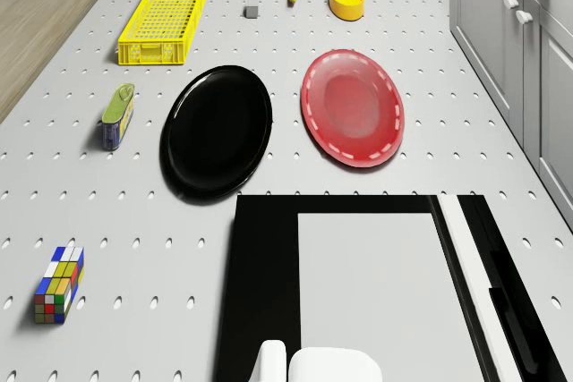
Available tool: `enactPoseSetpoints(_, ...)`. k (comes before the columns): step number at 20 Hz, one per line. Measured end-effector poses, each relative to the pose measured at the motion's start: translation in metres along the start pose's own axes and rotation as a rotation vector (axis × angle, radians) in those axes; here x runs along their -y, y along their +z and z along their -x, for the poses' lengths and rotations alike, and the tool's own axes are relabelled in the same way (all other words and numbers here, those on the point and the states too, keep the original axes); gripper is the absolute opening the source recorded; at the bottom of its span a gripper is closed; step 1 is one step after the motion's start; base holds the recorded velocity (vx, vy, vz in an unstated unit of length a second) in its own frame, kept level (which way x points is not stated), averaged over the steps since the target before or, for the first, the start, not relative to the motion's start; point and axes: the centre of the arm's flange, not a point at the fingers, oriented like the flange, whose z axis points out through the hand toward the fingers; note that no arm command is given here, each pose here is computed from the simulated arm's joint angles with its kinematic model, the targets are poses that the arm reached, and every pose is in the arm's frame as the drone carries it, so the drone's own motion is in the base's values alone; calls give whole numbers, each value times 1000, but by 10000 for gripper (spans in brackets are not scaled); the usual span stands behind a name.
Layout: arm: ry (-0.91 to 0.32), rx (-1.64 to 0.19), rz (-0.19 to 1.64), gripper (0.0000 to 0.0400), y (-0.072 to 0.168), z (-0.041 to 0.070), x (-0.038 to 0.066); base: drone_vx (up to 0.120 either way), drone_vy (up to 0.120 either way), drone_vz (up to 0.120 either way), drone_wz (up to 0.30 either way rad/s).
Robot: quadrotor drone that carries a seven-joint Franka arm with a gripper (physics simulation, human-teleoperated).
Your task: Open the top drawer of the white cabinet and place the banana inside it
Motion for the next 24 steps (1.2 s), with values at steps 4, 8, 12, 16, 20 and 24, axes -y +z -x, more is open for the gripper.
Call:
enactPoseSetpoints(4, 0, 0, 0, 400, 0, 0, 0, 120, -70, 0, 0)
enactPoseSetpoints(8, 0, 0, 0, 400, 0, 0, 0, 120, -120, 0, 0)
enactPoseSetpoints(12, 0, 0, 0, 400, 1, 0, 0, 120, -100, 0, 0)
enactPoseSetpoints(16, 0, 0, 0, 400, 1, 0, 0, 120, 0, 0, 0)
enactPoseSetpoints(20, 0, 0, 0, 400, 1, 0, 0, 120, 0, 0, 0)
enactPoseSetpoints(24, 0, 0, 0, 400, 1, 0, 0, 120, -50, 0, 0)
